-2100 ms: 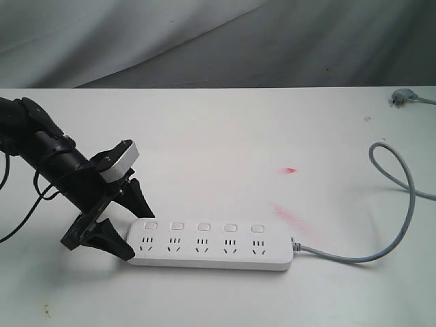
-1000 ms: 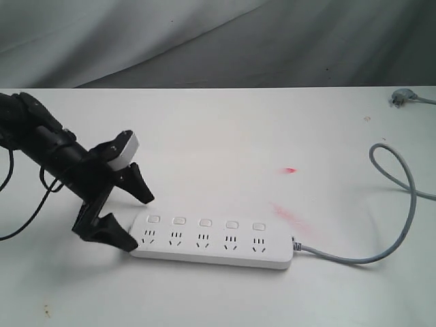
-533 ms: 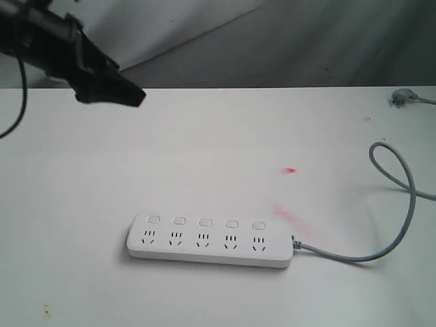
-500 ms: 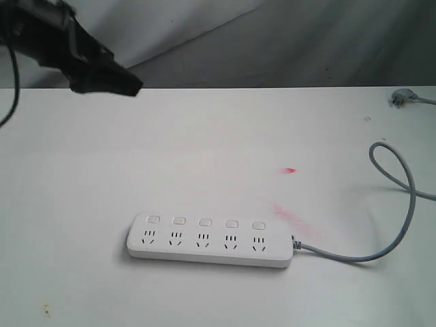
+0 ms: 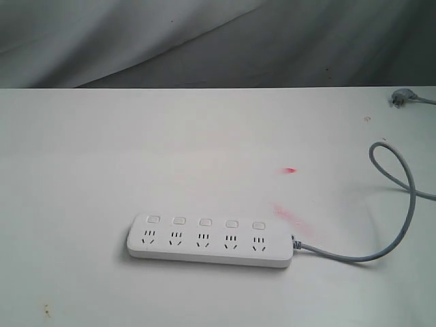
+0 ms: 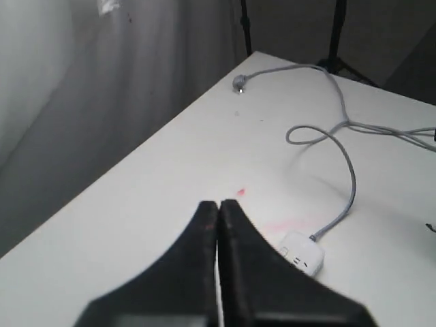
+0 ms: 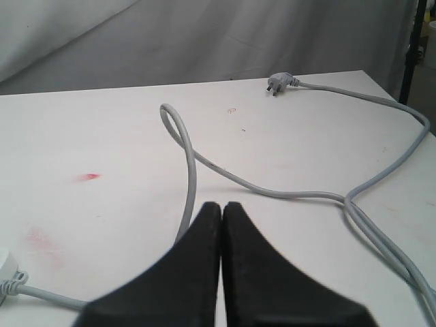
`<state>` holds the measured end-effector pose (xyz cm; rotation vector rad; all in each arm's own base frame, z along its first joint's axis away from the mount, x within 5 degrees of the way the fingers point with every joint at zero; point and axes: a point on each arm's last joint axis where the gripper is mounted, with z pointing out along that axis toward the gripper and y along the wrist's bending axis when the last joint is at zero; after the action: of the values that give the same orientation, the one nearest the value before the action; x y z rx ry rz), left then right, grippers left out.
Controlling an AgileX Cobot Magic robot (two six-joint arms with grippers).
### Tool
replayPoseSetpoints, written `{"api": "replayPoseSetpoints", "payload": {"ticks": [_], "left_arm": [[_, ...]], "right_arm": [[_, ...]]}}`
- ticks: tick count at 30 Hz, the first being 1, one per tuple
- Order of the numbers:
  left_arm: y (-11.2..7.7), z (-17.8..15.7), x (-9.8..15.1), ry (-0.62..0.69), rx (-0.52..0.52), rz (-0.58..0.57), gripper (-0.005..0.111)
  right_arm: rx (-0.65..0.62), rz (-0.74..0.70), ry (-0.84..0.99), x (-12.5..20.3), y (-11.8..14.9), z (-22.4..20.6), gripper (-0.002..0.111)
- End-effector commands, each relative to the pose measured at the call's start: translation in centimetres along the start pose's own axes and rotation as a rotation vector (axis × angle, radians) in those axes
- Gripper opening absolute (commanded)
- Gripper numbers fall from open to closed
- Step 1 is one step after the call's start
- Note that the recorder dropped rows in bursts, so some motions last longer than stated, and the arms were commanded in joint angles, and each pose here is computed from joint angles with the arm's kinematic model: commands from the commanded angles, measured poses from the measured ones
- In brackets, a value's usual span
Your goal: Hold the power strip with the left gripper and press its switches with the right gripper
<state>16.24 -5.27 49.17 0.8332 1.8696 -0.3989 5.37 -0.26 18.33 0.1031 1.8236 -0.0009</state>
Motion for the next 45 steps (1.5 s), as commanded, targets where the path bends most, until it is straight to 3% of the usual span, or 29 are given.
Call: {"api": "replayPoseSetpoints", "payload": {"ticks": [1,6,11,15,20,25,34,45], "left_arm": [[-3.0,-3.8,-0.7,-0.11,-0.063,0.053,0.001],[-3.5,-6.3,-2.1,-0.32,-0.225,0.059,0.001],[-1.6,-6.7,-2.5,-0.432,-0.399,-0.071,0.001],[0.4,-6.3,-0.4,-0.425,-0.583,-0.273,0.001],[1.0,-5.4,3.2,-0.448,-0.722,-0.286,0.001],[0.6,-4.0,7.3,-0.466,-0.772,-0.29,0.001],[-1.8,-2.0,15.0,-0.406,-0.766,-0.268,0.001],[-4.8,0.5,24.9,-0.324,-0.748,-0.336,0.001]], "right_arm": [[0.008,0.001,-0.005,0.1,0.0,0.0,0.0],[0.008,0.001,-0.005,0.1,0.0,0.0,0.0],[0.008,0.001,-0.005,0.1,0.0,0.0,0.0],[0.008,0.001,-0.005,0.1,0.0,0.0,0.0],[0.008,0.001,-0.005,0.1,0.0,0.0,0.0],[0.008,0.001,-0.005,0.1,0.0,0.0,0.0],[0.008,0.001,-0.005,0.1,0.0,0.0,0.0],[0.008,0.001,-0.005,0.1,0.0,0.0,0.0]]}}
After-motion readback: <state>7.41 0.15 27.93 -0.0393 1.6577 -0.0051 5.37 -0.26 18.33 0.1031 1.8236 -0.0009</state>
